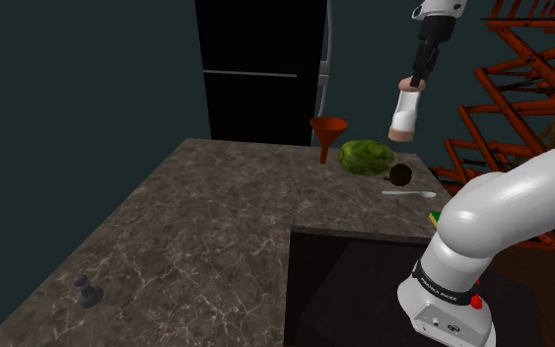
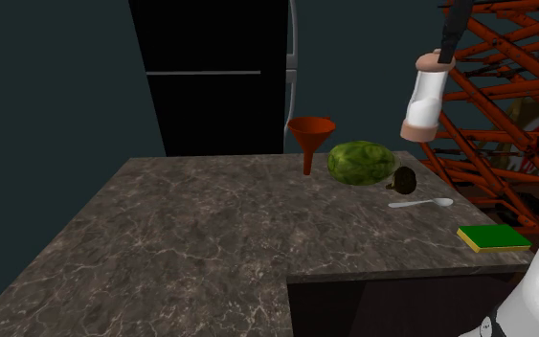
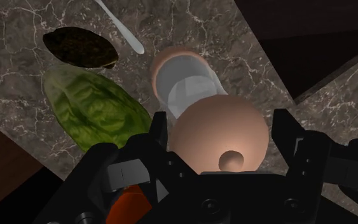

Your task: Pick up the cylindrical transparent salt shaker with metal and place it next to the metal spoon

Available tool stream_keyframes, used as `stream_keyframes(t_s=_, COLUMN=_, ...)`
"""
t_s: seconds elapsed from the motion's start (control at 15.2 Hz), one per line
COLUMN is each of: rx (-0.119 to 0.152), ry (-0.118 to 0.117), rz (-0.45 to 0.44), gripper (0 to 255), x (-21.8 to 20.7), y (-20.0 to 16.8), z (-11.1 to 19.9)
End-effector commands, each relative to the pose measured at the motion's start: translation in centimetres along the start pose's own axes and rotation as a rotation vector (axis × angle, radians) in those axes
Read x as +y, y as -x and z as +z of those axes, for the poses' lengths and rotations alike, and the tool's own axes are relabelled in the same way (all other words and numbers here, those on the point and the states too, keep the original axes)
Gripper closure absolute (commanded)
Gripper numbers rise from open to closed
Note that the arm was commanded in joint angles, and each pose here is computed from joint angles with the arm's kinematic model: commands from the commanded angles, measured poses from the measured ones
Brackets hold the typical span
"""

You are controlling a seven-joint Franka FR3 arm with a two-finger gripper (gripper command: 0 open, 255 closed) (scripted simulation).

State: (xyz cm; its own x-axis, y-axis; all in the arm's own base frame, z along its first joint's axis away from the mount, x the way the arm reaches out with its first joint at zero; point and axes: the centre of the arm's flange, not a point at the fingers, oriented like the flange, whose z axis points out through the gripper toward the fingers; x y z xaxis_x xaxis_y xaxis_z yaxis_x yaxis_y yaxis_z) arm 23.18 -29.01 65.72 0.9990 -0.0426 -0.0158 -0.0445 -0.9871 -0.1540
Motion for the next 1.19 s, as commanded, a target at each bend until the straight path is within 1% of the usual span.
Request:
stream_keyframes(t_s=0.0, rx=0.000, ry=0.000, rz=-0.001, gripper=255, x=0.6, y=0.3, z=0.7)
stream_keyframes(t_s=1.12, rx=0.000, ry=0.000, rz=-0.001, gripper=255, x=2.0, y=0.2, z=9.5)
